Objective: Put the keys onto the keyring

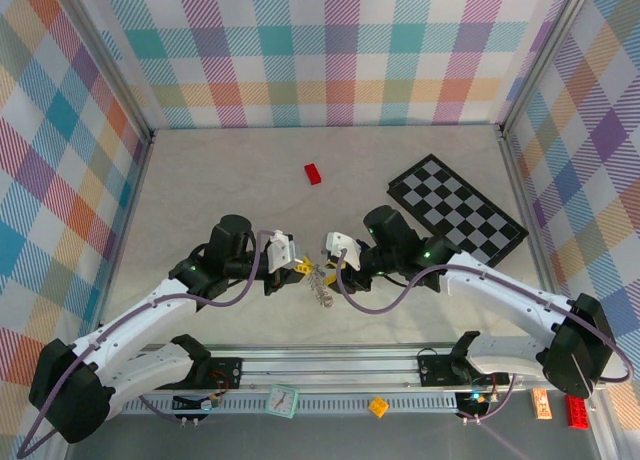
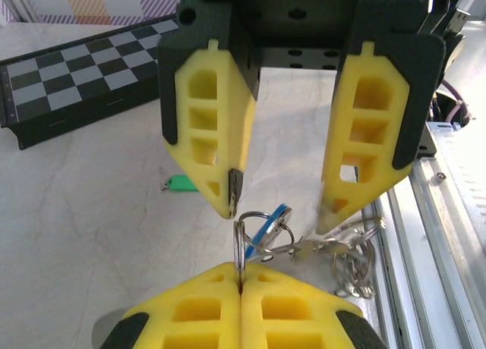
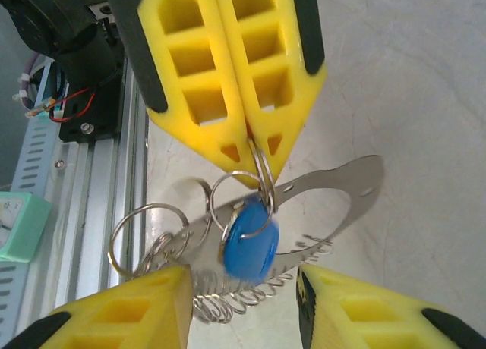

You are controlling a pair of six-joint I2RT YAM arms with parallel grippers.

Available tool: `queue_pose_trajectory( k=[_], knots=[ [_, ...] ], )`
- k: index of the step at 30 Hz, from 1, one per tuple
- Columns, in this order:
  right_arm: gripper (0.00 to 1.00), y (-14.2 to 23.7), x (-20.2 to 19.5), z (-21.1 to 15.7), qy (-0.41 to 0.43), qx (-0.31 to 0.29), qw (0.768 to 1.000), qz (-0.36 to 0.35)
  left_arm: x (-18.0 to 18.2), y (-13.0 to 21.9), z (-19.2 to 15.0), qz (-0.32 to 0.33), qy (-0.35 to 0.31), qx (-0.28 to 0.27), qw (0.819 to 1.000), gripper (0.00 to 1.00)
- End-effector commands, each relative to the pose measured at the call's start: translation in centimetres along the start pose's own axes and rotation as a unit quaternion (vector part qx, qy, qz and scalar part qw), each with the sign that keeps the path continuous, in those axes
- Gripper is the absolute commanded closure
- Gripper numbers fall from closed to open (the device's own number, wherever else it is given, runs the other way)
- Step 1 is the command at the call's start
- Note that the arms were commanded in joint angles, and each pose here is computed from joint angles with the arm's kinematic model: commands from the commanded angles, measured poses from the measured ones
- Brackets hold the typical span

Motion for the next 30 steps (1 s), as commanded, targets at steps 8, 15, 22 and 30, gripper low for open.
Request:
queue_pose_trajectory(
  k=[8, 15, 22, 30],
  knots=[
    [0.72, -0.5, 0.2, 1.4, -0.016, -0.035, 0.999, 0.02, -0.9, 0.1, 0.8, -0.019, -0.014, -0.029, 0.999, 1.0],
    [0.64, -0.2, 0.6, 1.1, -0.012, -0.029, 0.999, 0.025, -0.9, 0.1, 0.9, -0.019, -0.016, -0.031, 0.999, 1.0],
    [0.57, 1.5, 0.9, 1.0, 0.03, -0.055, 0.998, -0.003, -0.8, 0.0, 0.8, -0.016, -0.018, -0.03, 0.999, 1.0],
    [0.55, 1.6, -0.7, 1.1, 0.035, -0.062, 0.996, -0.055, -0.9, 0.1, 0.9, -0.015, -0.023, -0.033, 0.999, 1.0]
  ],
)
Point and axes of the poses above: each hand's point on the last joint's axis, 136 mm out from that joint toward the fingers, its own y axis back along the fingers, its own x axis along the line the jaws close on, z = x × y, the point moved 1 cm from there along y, back along the fingers, and after that the axes turned 3 degrees about -y, right-handed, at the moved point
